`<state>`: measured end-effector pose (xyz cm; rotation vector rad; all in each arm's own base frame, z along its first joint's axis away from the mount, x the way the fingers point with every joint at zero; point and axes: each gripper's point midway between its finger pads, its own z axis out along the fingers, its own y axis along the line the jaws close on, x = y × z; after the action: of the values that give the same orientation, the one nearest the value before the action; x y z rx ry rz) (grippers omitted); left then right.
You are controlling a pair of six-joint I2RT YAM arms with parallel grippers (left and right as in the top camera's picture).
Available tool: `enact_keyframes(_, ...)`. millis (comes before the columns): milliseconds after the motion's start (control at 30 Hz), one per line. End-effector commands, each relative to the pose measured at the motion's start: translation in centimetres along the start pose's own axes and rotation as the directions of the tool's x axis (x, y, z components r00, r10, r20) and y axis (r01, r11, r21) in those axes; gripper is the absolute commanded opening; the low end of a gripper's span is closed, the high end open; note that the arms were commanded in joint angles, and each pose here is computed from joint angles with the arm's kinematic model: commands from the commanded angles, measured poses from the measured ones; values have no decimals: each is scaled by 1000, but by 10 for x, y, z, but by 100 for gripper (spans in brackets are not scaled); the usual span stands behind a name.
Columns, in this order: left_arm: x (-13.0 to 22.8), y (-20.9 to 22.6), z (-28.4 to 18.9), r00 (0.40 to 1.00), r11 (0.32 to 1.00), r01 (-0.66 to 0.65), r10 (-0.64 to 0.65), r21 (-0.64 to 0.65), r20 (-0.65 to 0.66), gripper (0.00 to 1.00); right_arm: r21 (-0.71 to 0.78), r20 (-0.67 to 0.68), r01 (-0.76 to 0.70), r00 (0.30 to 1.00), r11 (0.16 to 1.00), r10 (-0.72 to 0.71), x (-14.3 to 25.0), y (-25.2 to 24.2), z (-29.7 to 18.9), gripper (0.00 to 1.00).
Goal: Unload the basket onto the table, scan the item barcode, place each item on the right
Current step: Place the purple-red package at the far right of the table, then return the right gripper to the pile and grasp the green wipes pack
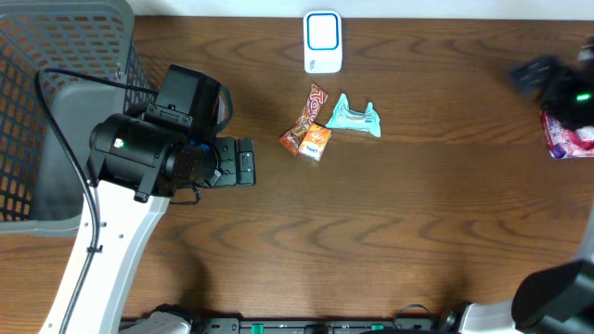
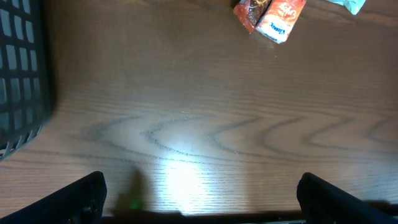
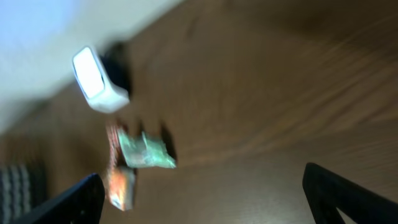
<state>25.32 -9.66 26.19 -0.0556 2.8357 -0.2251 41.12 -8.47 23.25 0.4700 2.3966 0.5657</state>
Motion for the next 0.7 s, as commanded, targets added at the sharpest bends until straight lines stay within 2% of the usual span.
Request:
enact_keyframes(0, -3, 3, -4, 1000, 1000, 1, -1, -12, 16, 98, -107, -128, 111, 984, 988, -124, 44, 14, 50, 97)
enact_keyframes(133, -3, 3, -4, 1000, 1000, 1, -1, -12, 16, 98, -257, -168, 100, 975, 961, -146, 74, 45, 93, 92)
enact_keyframes(267, -3, 3, -4, 1000, 1000, 1, -1, -12, 16, 98, -258, -253, -65, 968, 964, -3, 96, 68, 132, 82)
enact_keyframes(367, -3, 3, -4, 1000, 1000, 1, -1, -12, 16, 98, -209, -325, -219, 935, 953, 143, 114, 89, 158, 84)
enact_keyframes(467, -3, 3, -4, 1000, 1000, 1, -1, -12, 16, 98, -161, -344, -305, 909, 939, 237, 125, 106, 173, 84)
enact_keyframes(667, -3, 3, -4, 1000, 1000, 1, -1, -12, 16, 98, -4, -216, -420, 887, 908, 409, 132, 124, 194, 82)
